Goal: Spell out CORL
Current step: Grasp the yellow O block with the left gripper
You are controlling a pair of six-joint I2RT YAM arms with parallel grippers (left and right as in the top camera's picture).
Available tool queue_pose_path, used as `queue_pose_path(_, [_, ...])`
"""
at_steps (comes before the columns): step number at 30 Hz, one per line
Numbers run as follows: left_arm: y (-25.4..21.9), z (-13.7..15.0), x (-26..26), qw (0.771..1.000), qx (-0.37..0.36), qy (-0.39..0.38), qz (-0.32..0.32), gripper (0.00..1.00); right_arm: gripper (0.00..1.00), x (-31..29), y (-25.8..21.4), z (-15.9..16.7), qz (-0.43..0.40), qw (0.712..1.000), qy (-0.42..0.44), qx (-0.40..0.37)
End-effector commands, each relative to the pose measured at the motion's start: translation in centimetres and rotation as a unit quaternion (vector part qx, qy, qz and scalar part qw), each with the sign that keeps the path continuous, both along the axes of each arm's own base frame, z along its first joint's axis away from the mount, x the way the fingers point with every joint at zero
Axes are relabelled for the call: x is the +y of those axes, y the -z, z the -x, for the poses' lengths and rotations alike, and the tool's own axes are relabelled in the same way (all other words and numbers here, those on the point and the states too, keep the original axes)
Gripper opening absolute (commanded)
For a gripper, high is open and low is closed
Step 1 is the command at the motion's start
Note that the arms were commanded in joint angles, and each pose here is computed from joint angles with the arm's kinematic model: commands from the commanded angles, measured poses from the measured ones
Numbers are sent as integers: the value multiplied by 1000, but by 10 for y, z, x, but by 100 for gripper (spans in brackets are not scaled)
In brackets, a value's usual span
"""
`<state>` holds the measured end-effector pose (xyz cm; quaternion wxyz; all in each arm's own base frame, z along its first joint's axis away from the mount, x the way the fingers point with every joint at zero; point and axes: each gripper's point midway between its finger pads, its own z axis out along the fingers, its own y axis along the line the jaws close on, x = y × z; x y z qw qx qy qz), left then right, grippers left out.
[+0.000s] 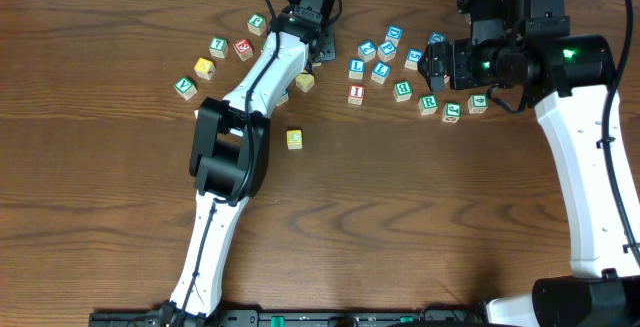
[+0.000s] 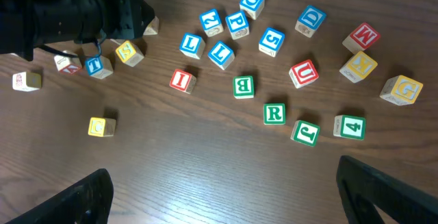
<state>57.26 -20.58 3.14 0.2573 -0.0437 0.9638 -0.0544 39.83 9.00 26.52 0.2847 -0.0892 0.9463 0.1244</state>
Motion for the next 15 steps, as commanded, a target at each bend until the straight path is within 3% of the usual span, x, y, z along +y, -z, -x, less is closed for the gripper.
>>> queue_pose_path(1, [4, 1, 1, 1000, 6, -3, -8, 30, 99, 0, -9, -1, -5, 1000, -4, -11])
queue_pose_path(5, [5, 3, 2, 1000, 11, -3, -10, 30, 99, 0, -9, -1, -5, 1000, -4, -11])
queue_pose_path(10, [8, 8, 4, 1000, 22, -3, -14, 41, 99, 0, -9, -1, -5, 1000, -4, -11])
queue_pose_path(15, [10, 12, 6, 999, 32, -3, -18, 42, 99, 0, -9, -1, -5, 1000, -4, -11])
